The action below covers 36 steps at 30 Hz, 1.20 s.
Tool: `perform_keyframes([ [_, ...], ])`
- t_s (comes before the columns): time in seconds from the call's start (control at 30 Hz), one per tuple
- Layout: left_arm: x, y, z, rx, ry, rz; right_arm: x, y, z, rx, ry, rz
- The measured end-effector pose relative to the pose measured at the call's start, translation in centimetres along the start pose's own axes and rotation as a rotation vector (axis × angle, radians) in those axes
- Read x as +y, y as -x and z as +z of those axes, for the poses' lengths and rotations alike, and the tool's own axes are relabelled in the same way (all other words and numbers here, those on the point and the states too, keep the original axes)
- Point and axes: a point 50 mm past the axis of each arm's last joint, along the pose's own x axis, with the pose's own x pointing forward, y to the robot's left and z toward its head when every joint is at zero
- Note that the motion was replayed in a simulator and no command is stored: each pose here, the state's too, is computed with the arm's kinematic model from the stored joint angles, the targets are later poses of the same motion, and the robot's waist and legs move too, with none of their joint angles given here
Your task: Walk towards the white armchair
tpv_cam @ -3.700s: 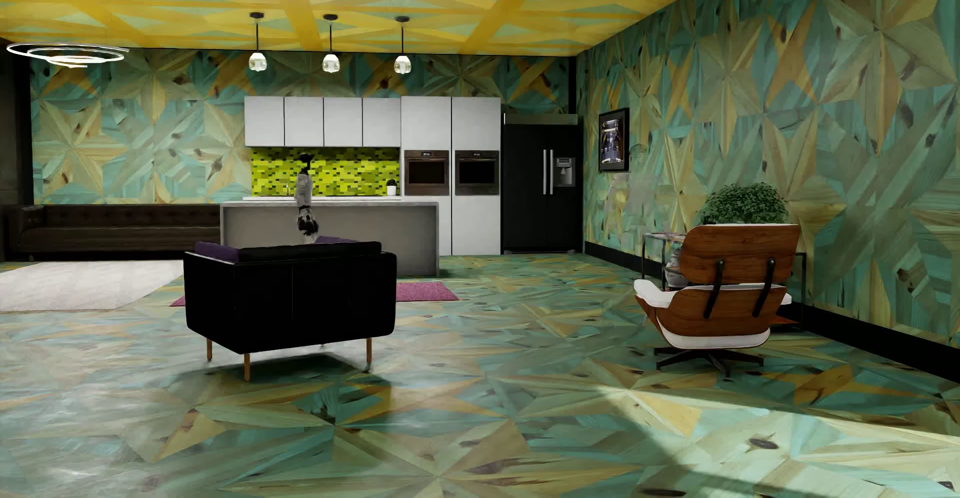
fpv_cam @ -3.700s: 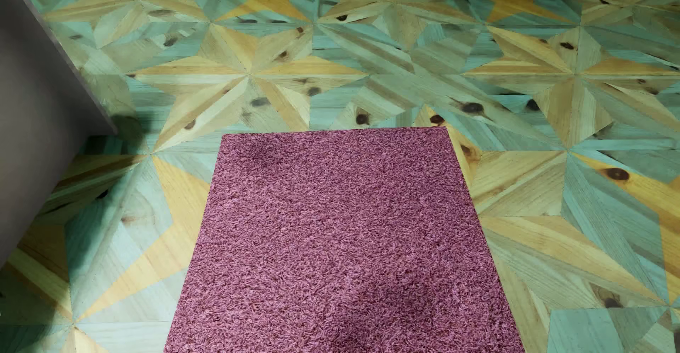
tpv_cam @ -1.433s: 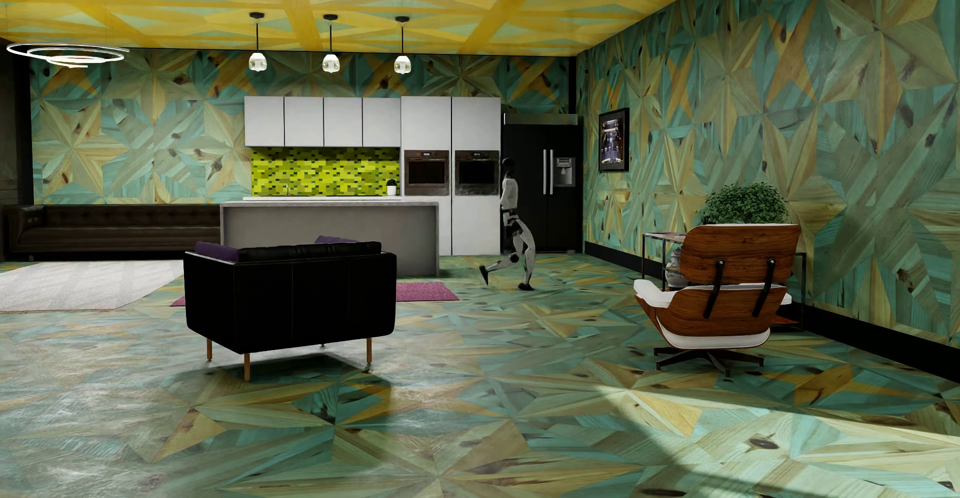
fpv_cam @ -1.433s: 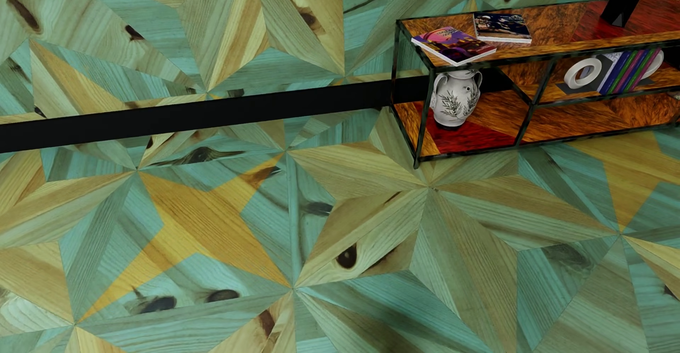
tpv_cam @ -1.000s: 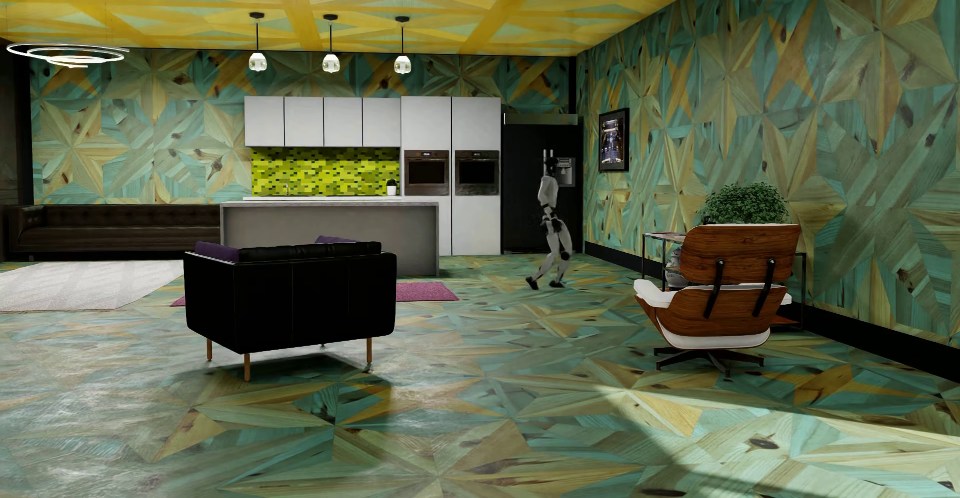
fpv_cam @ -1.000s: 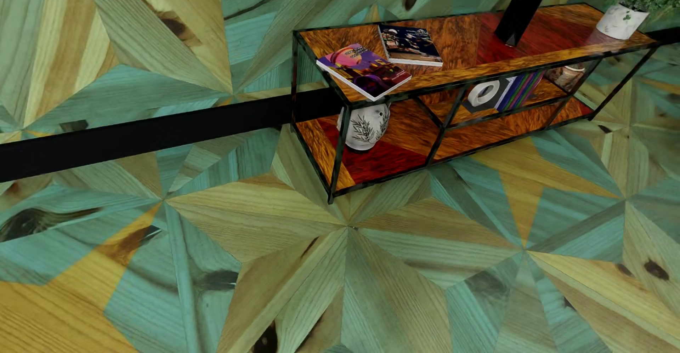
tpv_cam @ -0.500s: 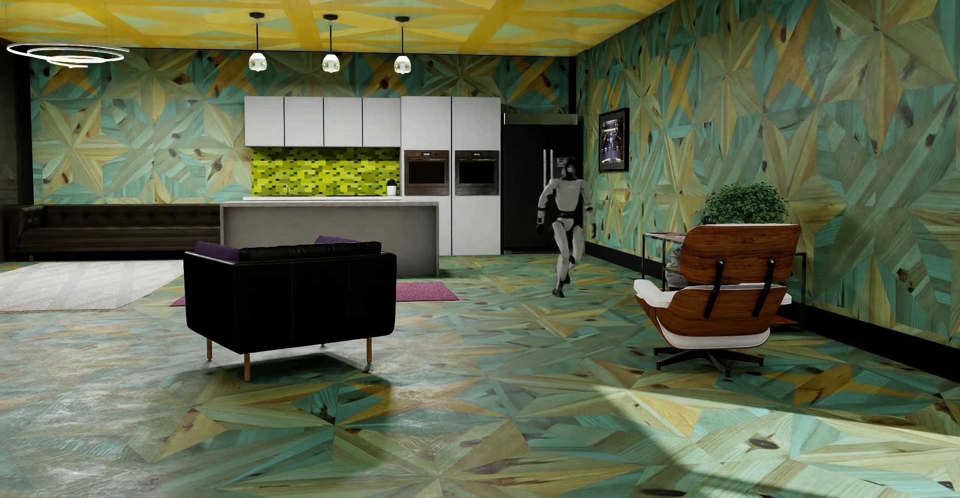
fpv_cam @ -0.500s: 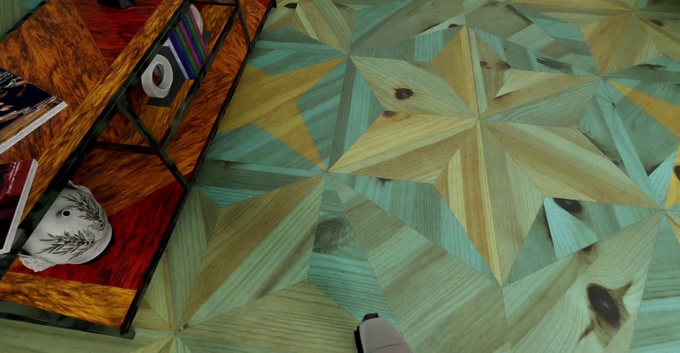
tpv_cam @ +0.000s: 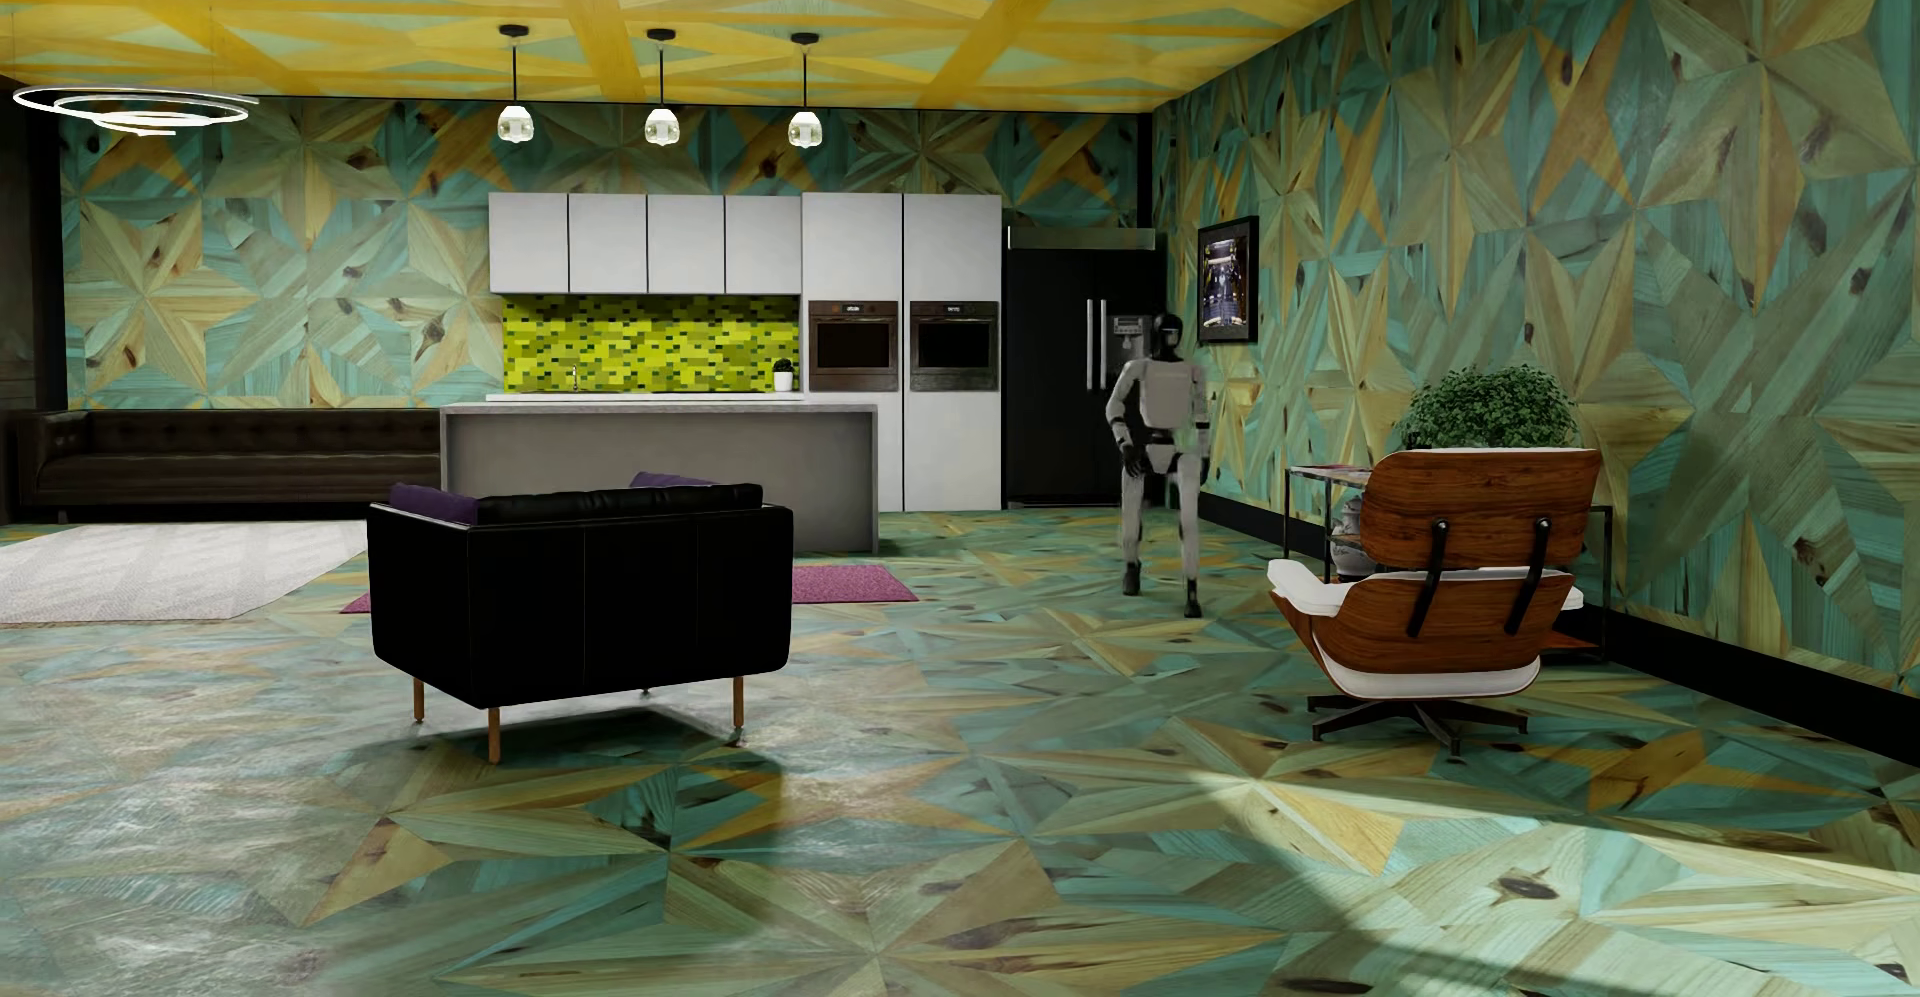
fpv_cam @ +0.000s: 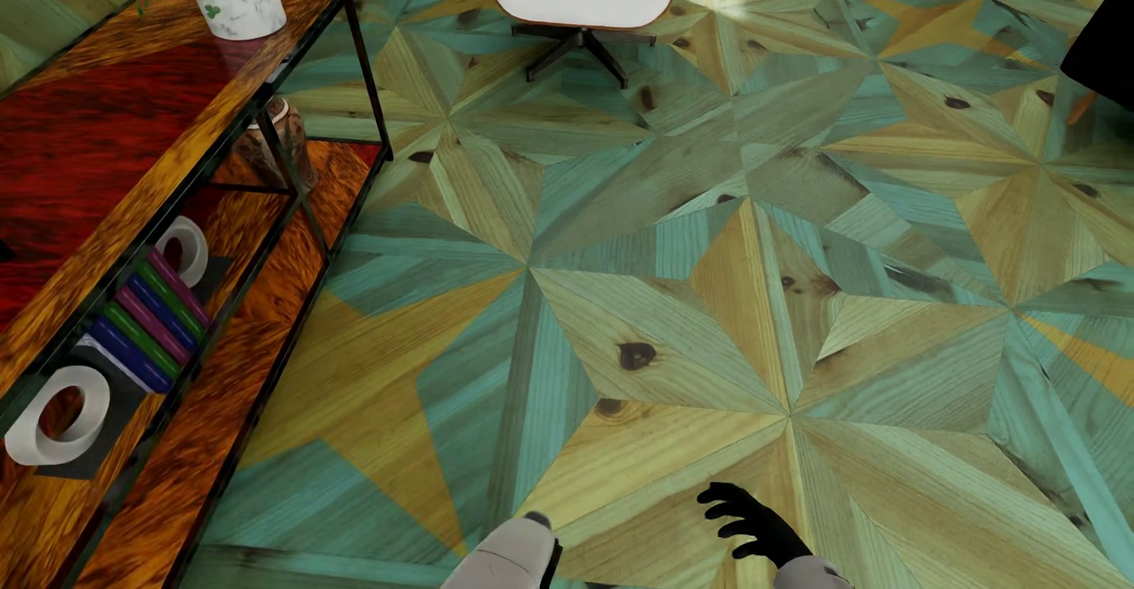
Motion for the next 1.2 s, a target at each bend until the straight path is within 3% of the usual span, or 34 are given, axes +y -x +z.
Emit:
perform_keyframes([
  [0.13, 1.4, -0.6, 5.9, -0.186, 0.052, 0.043, 4.9, 2.2, -6.3, 0.242, 0.078, 0.182],
  [0.2, 2.9, 0.2, 11.4, -0.385, 0.077, 0.084, 6.5, 5.4, -10.2, 0.377, 0.043, 0.216],
  [0.23, 4.4, 0.9, 13.7, -0.475, 0.098, 0.127, 8.7, 7.3, -13.1, 0.520, 0.093, 0.307],
  [0.37, 9.3, 5.7, 21.7, -0.815, 0.096, 0.264, 12.1, 14.4, -17.6, 0.701, 0.168, 0.496],
  [0.43, 10.9, 6.8, 22.7, -0.865, 0.115, 0.314, 13.2, 16.6, -18.6, 0.752, 0.176, 0.551],
  [0.5, 10.7, 5.3, 21.1, -0.786, 0.168, 0.304, 13.7, 17.8, -19.2, 0.787, 0.192, 0.583],
  [0.57, 7.6, 1.9, 17.3, -0.584, 0.188, 0.211, 13.2, 17.1, -19.1, 0.776, 0.221, 0.582],
  [0.67, 4.0, -0.8, 11.9, -0.326, 0.083, 0.105, 11.7, 11.2, -15.4, 0.592, 0.178, 0.472],
  [0.8, 0.5, -0.8, 3.6, -0.084, 0.053, 0.021, 6.2, 3.2, -7.1, 0.253, 0.111, 0.242],
  [0.9, -0.5, -0.3, 1.0, -0.019, 0.051, 0.000, 0.6, -0.2, -0.9, 0.044, 0.042, 0.038],
  [0.97, -0.7, -0.2, 0.0, 0.017, 0.087, 0.004, -1.2, -0.8, 1.4, -0.033, 0.029, -0.020],
  [1.03, -0.7, -0.2, -0.3, 0.035, 0.111, 0.009, -1.0, -0.1, 0.5, -0.022, -0.032, -0.044],
  [1.13, 0.0, -0.6, 1.4, -0.021, 0.142, 0.032, 3.4, 1.5, -5.0, 0.195, -0.086, 0.053],
  [1.2, 2.5, -0.9, 6.3, -0.174, 0.124, 0.083, 7.0, 3.0, -8.1, 0.327, 0.081, 0.240],
])
